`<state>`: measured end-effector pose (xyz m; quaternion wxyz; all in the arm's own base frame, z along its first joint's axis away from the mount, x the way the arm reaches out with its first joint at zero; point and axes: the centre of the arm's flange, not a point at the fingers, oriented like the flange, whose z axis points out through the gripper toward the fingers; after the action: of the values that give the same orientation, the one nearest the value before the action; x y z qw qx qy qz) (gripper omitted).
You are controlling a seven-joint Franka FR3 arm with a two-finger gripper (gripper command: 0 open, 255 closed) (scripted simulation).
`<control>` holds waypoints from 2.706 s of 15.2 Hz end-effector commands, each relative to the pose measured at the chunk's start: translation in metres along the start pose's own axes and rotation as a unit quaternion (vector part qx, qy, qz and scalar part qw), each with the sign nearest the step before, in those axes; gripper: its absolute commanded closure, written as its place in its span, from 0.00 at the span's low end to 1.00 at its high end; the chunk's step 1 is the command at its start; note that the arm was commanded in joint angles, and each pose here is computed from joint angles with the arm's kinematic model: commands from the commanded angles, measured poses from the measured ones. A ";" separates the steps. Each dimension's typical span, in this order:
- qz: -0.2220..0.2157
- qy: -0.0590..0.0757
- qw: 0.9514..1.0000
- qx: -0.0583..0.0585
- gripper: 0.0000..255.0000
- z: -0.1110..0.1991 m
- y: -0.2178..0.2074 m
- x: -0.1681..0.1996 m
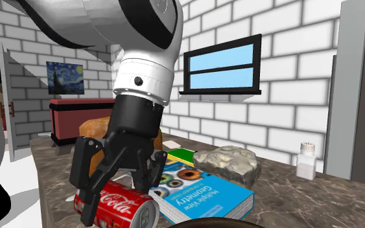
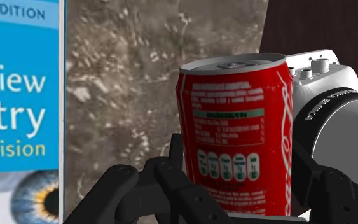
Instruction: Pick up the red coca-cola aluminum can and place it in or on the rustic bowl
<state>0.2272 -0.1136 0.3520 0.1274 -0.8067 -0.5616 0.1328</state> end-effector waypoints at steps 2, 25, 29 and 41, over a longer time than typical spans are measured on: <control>0.000 0.000 1.000 0.000 1.00 -0.015 -0.006 -0.001; 0.000 0.000 1.000 0.000 1.00 -0.124 -0.048 -0.009; 0.000 0.000 1.000 0.000 1.00 -0.119 -0.052 -0.061; 0.000 0.000 1.000 0.000 1.00 -0.096 -0.058 -0.197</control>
<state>0.1456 -0.2809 0.4801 0.1277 -0.8068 -0.5615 0.1325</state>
